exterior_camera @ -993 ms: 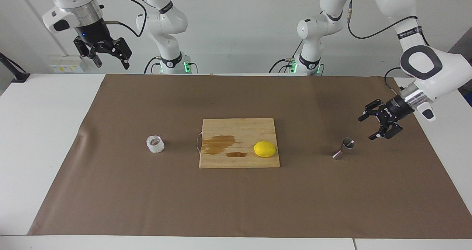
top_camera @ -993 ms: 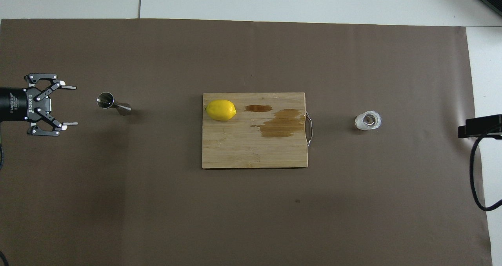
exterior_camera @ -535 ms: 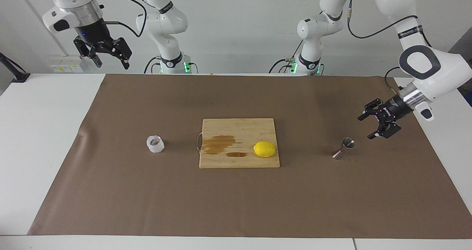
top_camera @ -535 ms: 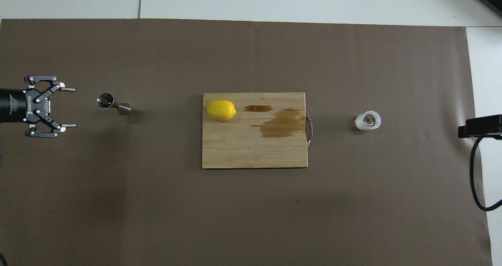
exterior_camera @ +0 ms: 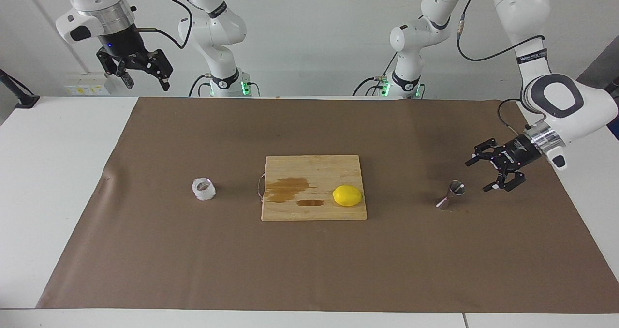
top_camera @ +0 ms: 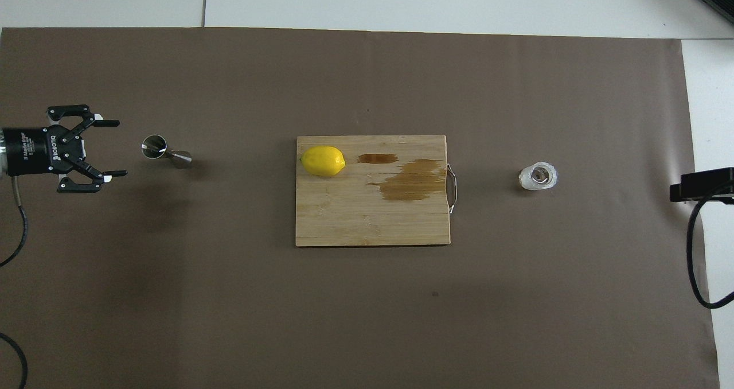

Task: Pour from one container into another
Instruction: 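Align the open left gripper around the small metal cup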

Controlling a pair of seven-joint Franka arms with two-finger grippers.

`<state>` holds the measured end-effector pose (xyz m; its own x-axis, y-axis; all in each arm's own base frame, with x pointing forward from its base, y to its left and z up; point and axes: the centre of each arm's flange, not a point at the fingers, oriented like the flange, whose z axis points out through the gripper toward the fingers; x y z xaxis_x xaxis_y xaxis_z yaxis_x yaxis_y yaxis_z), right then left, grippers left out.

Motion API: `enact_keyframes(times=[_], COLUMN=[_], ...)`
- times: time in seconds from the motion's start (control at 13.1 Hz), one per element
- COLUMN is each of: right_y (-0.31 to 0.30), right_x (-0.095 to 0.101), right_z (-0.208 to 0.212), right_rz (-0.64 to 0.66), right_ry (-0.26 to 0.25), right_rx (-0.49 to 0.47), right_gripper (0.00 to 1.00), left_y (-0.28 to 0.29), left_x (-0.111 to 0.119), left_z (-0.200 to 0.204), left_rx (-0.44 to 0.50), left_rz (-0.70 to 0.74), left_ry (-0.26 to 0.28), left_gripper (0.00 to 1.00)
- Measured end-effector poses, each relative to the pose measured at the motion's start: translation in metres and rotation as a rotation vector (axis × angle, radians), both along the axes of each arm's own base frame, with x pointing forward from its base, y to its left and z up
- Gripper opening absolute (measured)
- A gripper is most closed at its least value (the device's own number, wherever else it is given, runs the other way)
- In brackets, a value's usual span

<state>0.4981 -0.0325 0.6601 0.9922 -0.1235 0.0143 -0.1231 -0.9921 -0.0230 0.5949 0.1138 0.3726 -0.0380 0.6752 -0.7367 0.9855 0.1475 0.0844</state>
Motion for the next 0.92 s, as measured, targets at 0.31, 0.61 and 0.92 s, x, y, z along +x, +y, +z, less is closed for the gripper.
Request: enact_keyframes(times=[0.31, 0.61, 0.92], right_y=[0.000, 0.000, 0.000], right_x=[0.000, 0.000, 0.000], right_z=[0.000, 0.000, 0.000], right_rz=[0.000, 0.000, 0.000], right_ry=[0.000, 0.000, 0.000], right_rx=[0.000, 0.000, 0.000], right_gripper=[1.00, 1.00, 1.00], left_y=[0.007, -0.002, -0.011], left_x=[0.003, 0.003, -0.001], left_z=[-0.025, -0.040, -0.048], left_rx=[-0.083, -0.140, -0.145], left_rz=[0.062, 0.085, 0.060], left_ry=[0.027, 0.046, 0.046], left_gripper=[1.00, 1.00, 1.00])
